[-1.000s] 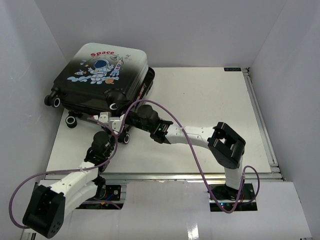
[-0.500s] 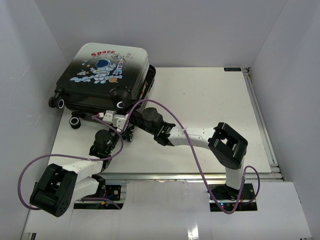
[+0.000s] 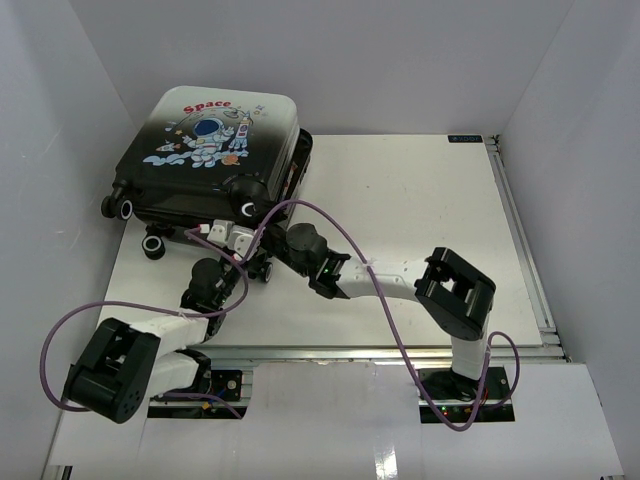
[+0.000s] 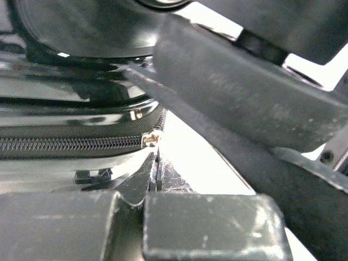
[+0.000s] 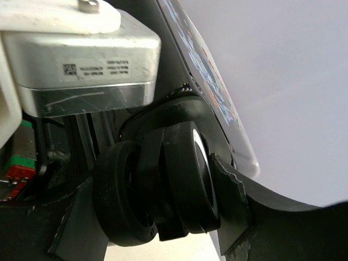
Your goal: Pack the luggage
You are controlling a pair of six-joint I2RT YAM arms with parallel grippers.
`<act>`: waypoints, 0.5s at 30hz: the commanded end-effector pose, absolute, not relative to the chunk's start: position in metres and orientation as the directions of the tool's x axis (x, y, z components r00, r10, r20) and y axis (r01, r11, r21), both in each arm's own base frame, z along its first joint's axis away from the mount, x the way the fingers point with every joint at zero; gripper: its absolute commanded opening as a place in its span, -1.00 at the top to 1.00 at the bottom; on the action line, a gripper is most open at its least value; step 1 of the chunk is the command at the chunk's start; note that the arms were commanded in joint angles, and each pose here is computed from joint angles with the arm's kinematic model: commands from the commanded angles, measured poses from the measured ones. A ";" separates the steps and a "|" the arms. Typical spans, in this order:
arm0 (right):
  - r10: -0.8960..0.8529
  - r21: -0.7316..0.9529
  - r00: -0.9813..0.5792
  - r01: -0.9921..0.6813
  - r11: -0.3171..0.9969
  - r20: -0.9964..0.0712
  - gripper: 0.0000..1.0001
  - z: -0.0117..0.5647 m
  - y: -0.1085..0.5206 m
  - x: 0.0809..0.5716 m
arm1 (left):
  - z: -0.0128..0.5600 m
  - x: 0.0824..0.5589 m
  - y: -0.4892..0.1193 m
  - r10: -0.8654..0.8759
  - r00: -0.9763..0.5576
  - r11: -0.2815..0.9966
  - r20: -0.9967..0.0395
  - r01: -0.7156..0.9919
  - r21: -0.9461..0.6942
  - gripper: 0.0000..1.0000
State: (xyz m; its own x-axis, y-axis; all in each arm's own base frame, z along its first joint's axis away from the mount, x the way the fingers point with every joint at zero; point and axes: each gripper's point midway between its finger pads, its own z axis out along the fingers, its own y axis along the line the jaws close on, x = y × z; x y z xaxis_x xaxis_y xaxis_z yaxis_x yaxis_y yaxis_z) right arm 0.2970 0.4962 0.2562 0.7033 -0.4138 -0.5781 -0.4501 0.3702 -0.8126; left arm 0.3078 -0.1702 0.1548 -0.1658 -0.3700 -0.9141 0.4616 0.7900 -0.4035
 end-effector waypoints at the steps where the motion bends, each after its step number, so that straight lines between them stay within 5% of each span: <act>1: -0.243 -0.538 0.502 -0.604 0.588 -0.830 0.18 0.249 0.507 0.279 | 0.241 0.227 -0.240 -0.372 -0.036 0.459 -0.928 0.861 -0.217 1.00; 7: -0.211 -0.484 0.442 -0.710 0.511 -0.872 -0.23 0.242 0.500 0.254 | 0.237 0.244 -0.210 -0.406 0.022 0.617 -0.914 0.744 -0.257 1.00; 12: -0.294 -0.464 0.364 -0.765 0.446 -0.884 -0.87 0.221 0.482 0.240 | 0.240 0.249 -0.203 -0.432 0.030 0.639 -0.901 0.715 -0.283 1.00; 15: -0.291 -0.447 0.346 -0.774 0.449 -0.892 -0.94 0.218 0.467 0.234 | 0.240 0.251 -0.200 -0.451 0.032 0.647 -0.892 0.701 -0.301 1.00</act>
